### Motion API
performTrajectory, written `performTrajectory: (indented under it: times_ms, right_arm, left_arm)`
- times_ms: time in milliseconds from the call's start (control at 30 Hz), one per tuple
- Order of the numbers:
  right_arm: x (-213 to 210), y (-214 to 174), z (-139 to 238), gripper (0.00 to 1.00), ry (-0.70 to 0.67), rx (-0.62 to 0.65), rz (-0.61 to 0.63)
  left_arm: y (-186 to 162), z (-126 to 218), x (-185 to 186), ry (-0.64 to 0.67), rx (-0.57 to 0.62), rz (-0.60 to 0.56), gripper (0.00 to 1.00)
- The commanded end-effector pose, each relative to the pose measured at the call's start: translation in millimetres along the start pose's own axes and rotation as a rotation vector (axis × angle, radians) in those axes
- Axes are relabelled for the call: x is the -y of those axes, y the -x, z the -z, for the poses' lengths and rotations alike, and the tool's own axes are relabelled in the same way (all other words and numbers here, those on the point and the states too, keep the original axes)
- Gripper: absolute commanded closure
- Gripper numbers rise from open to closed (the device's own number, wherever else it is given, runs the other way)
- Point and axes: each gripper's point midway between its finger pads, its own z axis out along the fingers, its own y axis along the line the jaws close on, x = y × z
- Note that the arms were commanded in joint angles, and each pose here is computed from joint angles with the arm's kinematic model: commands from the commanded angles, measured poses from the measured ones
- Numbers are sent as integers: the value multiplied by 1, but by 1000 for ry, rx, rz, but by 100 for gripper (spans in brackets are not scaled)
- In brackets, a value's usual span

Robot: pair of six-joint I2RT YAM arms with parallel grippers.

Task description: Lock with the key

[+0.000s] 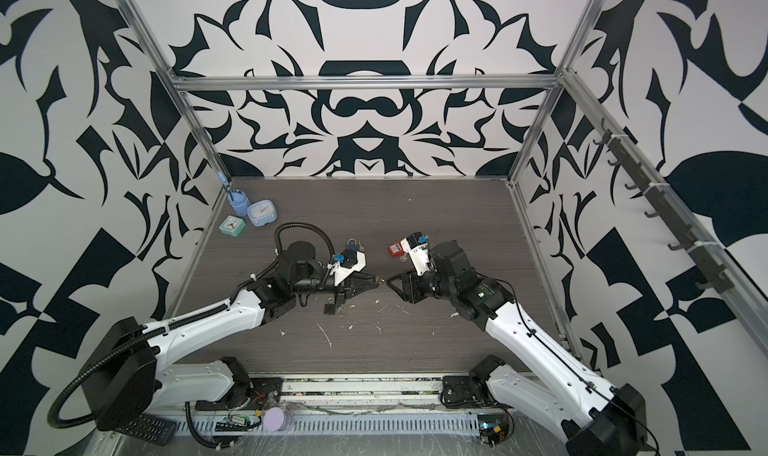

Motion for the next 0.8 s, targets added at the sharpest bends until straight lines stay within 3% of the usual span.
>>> performTrajectory:
  times_ms: [0,333,767]
  right_arm:
    - [-14,18,10,51,24,43,56]
    - [-40,1,31,51,139,-7,91]
    - [-34,18,17,53,106,20,97]
  left_arm:
    - [5,2,1,6,12,-34,100]
    - [6,-2,-1,4,30,-34,100]
    - [-1,-2,7,-33,6,-52,100]
